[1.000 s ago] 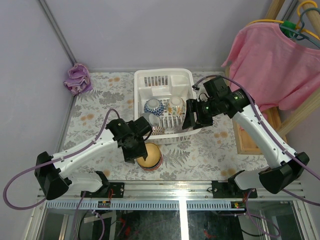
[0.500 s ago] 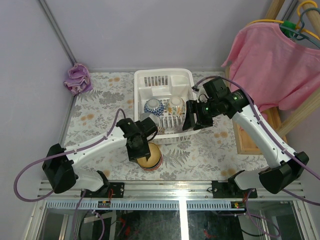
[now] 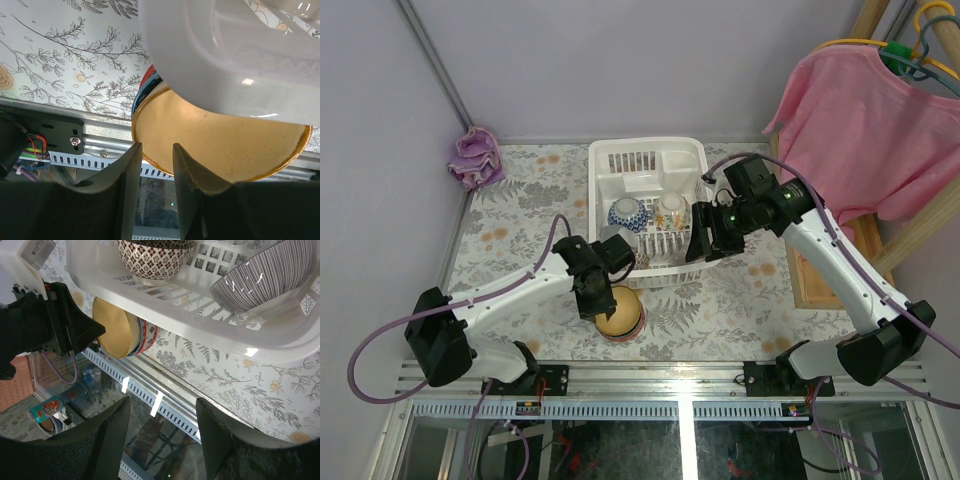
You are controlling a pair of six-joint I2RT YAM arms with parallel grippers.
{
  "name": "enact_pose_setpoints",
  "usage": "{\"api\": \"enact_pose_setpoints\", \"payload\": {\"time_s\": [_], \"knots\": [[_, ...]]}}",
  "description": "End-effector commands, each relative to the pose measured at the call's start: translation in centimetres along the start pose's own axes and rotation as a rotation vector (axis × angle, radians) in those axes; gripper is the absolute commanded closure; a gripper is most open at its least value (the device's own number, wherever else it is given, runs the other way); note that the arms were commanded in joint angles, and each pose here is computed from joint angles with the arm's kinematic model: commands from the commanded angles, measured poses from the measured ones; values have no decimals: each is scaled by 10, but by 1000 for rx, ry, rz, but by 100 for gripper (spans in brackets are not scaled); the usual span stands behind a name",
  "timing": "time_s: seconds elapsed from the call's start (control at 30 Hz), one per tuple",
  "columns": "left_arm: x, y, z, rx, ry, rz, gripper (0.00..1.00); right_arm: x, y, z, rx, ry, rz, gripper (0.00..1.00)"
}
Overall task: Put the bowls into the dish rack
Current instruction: Pick up the bowl from the center of the board.
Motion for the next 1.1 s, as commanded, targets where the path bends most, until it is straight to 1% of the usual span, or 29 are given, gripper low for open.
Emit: {"api": "enact_pose_setpoints", "payload": {"time_s": [0.0,0.13,0.23,0.33,0.43,0.47,0.5,0.67,0.77,0.93,1.07], "knots": [[2,-4,-6,-54,-9,5,72,12,-1,9,93,-89,-14,38],[-1,8,-6,-39,1,4,79,27,14,15,116,-166,25,38],[-5,16,-8,-43,14,4,82,37,25,21,121,-210,49,38],[-13,17,-13,-50,27,17,84,40,29,20,99,-199,53,39],[-22,8,-19,-60,47,29,84,43,23,16,70,-192,64,39],[-25,0,-21,-66,51,30,83,45,19,16,60,-194,62,39],[-27,-10,-22,-77,52,34,79,47,14,15,48,-194,60,39],[-23,-58,-23,-131,49,90,59,54,-8,18,8,-185,40,38],[-28,-69,-21,-127,49,151,52,56,-18,24,-10,-172,20,38],[-56,-63,-26,-79,25,193,51,56,-30,33,-36,-154,-3,38],[-74,-53,-29,-45,-11,202,50,42,-32,26,-64,-95,16,39]]}}
Point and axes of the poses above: each gripper's point midway between its finger pads, its own y axis out along the fingers, its own x axis along the line the jaws close on, z = x × y, the point moved 9 cm from there along -y, back along the fingers, and after that the axes turned 1 degree about -y, right-handed, at the moved point
